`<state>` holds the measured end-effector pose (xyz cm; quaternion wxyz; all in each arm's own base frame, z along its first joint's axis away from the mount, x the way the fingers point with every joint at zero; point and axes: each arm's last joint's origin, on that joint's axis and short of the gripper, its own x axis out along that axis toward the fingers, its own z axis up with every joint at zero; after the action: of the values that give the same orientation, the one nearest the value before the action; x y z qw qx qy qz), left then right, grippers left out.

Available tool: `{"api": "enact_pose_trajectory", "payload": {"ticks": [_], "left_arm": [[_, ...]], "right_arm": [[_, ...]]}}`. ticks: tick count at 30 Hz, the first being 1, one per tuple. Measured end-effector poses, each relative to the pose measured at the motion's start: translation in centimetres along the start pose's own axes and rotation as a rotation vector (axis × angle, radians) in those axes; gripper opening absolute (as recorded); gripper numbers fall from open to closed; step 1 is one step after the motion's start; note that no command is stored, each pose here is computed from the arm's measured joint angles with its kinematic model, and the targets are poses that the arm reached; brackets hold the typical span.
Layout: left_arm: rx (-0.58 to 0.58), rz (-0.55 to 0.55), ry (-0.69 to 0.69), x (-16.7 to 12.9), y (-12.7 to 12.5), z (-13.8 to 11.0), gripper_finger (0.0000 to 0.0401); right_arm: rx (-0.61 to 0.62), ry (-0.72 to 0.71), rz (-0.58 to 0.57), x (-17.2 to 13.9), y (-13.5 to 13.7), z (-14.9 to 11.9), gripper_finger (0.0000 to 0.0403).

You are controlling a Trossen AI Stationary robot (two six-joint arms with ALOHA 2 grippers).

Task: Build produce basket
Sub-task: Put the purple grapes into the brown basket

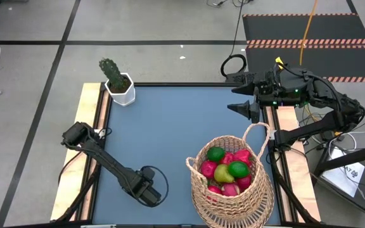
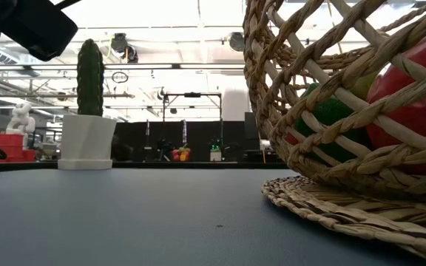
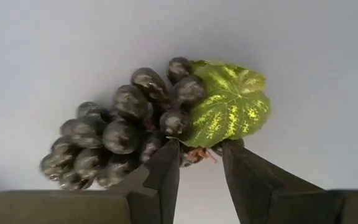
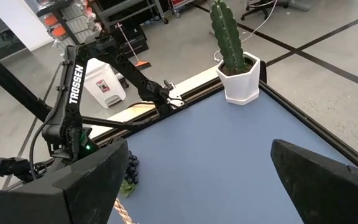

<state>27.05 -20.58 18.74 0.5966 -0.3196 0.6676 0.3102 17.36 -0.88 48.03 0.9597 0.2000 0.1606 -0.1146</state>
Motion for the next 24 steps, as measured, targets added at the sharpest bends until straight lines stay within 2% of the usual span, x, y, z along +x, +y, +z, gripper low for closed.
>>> {"api": "enact_pose_trajectory", "payload": {"ticks": [8, 18, 24], "left_arm": [[-0.016, -0.061, 0.06, 1.7, -0.1, 0.0, 0.0107], [-0.035, -0.043, 0.008, 1.4, 0.0, 0.6, 0.0106], [-0.007, -0.046, -0.038, 1.3, 0.0, 0.7, 0.0106]], "right_arm": [[0.004, 0.0, 0.001, 0.0, 0.0, 0.0, 0.0389], [0.002, 0.0, 0.002, 0.0, 0.0, 0.0, 0.0389], [0.003, 0.0, 0.002, 0.0, 0.0, 0.0, 0.0389]]}}
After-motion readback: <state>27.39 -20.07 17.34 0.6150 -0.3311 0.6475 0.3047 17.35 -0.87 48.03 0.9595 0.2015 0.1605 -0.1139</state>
